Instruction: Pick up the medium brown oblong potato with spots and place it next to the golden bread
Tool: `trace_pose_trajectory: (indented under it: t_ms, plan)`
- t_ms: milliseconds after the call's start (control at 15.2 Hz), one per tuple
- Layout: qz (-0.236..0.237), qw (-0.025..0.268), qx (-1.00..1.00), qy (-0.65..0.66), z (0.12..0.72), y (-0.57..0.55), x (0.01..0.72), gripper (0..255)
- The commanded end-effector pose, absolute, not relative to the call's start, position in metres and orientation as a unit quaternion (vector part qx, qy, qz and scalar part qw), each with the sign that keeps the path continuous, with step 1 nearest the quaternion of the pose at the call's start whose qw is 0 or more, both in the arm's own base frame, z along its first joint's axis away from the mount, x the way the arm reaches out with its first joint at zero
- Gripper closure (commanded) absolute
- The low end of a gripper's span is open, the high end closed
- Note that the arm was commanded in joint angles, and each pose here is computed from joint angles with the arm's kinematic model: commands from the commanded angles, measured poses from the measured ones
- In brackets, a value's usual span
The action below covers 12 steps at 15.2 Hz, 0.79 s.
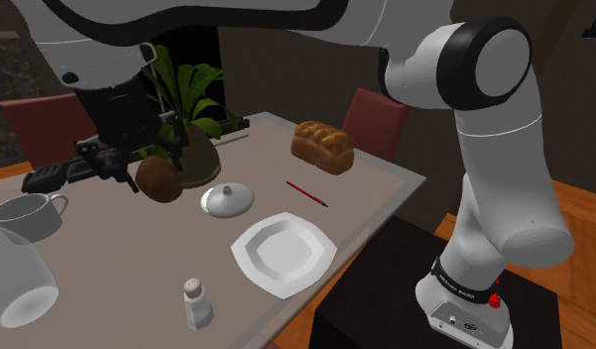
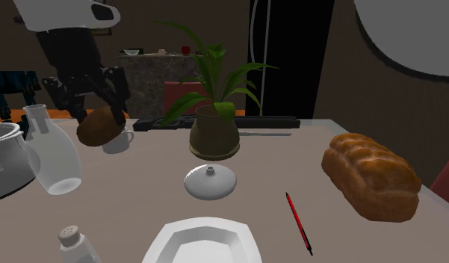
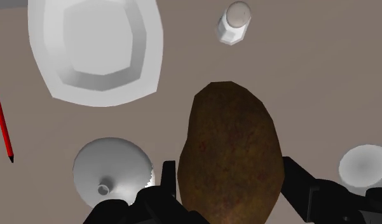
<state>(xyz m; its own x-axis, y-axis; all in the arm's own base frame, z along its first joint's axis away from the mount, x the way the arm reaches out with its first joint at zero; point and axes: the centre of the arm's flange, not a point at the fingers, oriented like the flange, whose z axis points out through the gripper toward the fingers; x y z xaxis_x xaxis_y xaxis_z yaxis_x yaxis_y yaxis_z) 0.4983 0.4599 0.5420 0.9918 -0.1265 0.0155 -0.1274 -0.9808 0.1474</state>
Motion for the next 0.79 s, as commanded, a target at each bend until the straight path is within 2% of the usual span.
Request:
trace_pose_trajectory:
  t_ms: [0,726]
  plan:
    - [0.003,0.074,0.995,-0.064,0.544,0.436,0.502,255]
    - [0.003,0.074,0.995,-0.064,0.544,0.293,0.527,255]
